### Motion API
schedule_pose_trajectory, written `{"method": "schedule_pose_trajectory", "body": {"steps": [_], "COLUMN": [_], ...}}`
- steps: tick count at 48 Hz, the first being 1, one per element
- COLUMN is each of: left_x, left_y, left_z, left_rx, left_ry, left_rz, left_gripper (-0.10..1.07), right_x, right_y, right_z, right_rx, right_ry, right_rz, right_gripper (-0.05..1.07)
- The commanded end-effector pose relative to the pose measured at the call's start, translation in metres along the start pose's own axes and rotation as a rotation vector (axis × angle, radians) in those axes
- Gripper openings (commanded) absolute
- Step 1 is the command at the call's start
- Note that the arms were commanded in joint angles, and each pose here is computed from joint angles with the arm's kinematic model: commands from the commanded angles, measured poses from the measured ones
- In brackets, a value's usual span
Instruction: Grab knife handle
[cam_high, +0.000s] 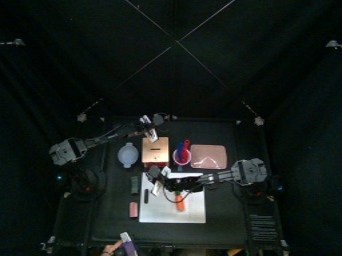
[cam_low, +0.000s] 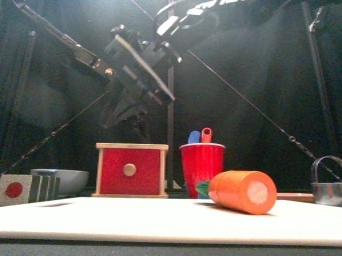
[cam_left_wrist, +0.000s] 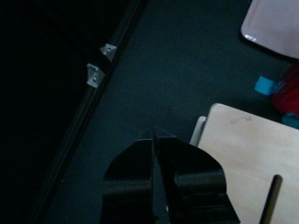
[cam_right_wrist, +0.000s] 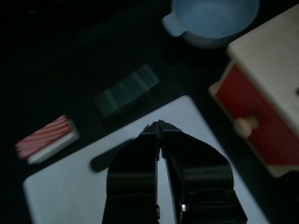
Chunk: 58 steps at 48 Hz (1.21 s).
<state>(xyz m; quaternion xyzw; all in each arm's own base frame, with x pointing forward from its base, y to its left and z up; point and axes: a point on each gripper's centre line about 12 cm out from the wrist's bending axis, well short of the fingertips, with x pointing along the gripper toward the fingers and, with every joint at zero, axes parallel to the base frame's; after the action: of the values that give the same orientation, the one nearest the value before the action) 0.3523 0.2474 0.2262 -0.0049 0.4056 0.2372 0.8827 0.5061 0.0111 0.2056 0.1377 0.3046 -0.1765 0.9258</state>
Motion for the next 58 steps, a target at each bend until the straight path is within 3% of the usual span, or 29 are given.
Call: {"method": "schedule_pose_trajectory", "body": {"steps": [1,9,17,31,36,45,58], "left_x": [-0.022,-0.052,-0.079,-0.126,-0.138,-0.15,-0.154], "left_y": [0.003,-0.005,-0.023,-0.054,-0.063,-0.081,-0.124], "left_z": [0.013,0.011,0.002,-0.027,-0.042,-0.063,-0.089], "left_rx": [-0.008,-0.031,-0.053,-0.119,-0.137,-0.134,-0.006], "left_ry": [-0.086,-0.222,-0.351,-0.521,-0.551,-0.577,-0.564], "left_rz": [0.017,0.018,-0.002,-0.066,-0.095,-0.147,-0.274], "left_gripper": [0.41,0.41,0.41,0.41,0.41,0.41,0.41], "right_x": [-0.041,-0.085,-0.113,-0.157,-0.166,-0.181,-0.201], "right_y": [0.004,-0.008,-0.026,-0.041,-0.048,-0.061,-0.079], "right_z": [0.022,0.011,0.0,0.002,-0.004,-0.017,-0.034], "right_rx": [0.031,0.033,-0.002,-0.206,-0.259,-0.265,-0.257], "right_ry": [-0.06,-0.063,-0.075,-0.221,-0.242,-0.247,-0.258], "right_rz": [0.049,0.068,0.061,0.11,0.114,0.113,0.119], "right_gripper": [0.08,0.08,0.08,0.08,0.08,0.08,0.07]}}
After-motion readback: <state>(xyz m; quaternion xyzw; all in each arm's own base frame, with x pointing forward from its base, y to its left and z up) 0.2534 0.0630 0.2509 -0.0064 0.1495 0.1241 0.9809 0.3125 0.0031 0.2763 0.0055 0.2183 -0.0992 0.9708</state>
